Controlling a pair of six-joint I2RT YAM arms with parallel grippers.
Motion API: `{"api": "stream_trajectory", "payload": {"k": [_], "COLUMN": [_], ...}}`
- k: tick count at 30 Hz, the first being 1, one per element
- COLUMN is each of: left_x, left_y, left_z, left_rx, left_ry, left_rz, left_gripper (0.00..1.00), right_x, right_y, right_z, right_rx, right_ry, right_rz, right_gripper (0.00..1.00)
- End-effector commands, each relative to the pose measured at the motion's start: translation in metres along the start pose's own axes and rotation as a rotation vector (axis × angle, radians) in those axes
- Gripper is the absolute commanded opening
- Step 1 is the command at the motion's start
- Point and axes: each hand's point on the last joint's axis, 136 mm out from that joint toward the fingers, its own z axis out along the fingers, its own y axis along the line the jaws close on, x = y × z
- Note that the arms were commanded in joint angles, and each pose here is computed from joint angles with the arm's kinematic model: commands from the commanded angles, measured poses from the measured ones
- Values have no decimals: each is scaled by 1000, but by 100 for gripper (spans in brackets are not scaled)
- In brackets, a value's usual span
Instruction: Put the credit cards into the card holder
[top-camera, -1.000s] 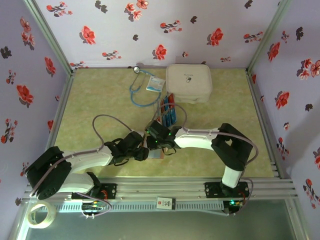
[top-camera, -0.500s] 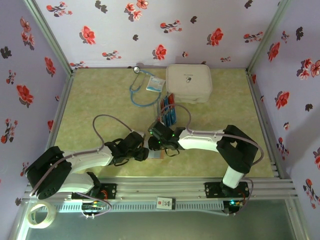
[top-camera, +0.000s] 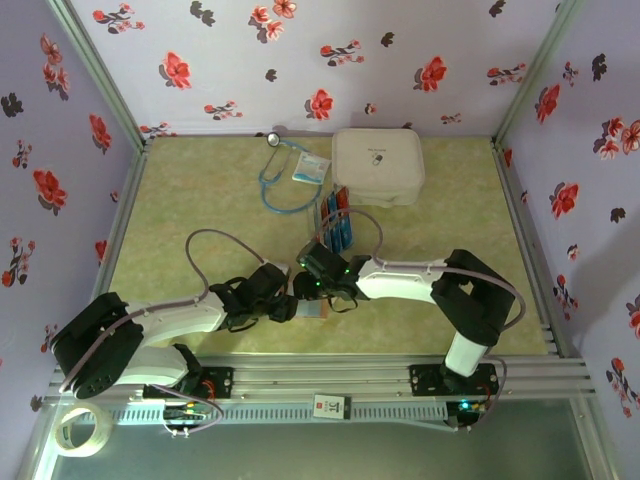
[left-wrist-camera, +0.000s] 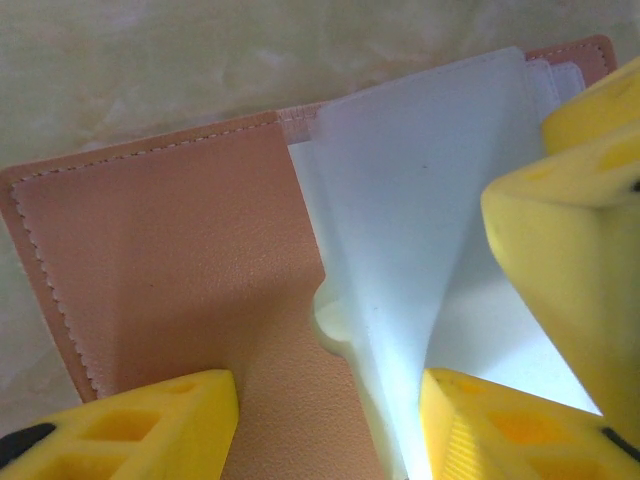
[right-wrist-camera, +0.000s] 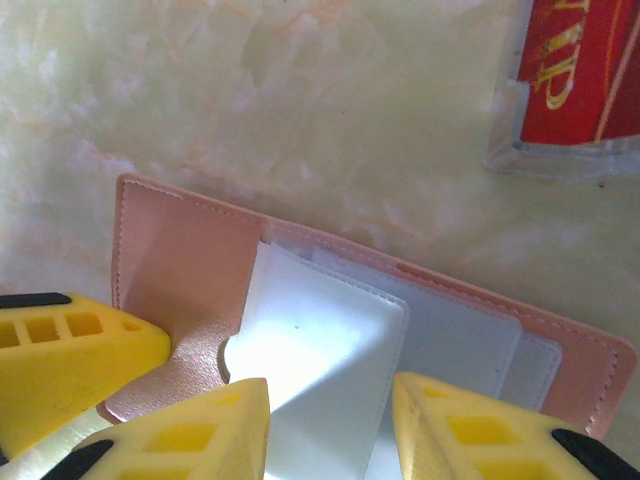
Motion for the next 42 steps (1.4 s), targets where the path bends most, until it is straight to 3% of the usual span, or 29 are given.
{"api": "stream_trajectory", "payload": {"k": [1,6,11,18,22,26,37,42], "left_x": [35,31,11,-27,-37,-39,-45,-46], "left_y": [17,15,14,19,31,45,58,59], "left_z": [9,7,-10,-60,-83,-94,-96,-96], "left_rx": [-56,-50,-37,15,9,-15,-43,-44], "left_ry": [112,95,0,-234,-347,-391,-411,-408], "left_rz": [18,15,-8,-76,-135,-193,-269,-276], "left_gripper": [53,55,65,99,100,100,100,100], "right_x": [1,-2,-5,-7,-8,-8,-6,-7], "right_y": [9,17,24,31,38,49,71,72], "right_z": [5,1,-3,-3,-2,2,39,36], "right_rx": [-52,-93,-123,-140,-154,-166,-157,-158], "right_ry": [9,-4,-9,-2,1,8,55,58], "right_rz": [32,51,64,65,61,49,28,17], "right_gripper": [36,36,35,35,35,35,45,47]}}
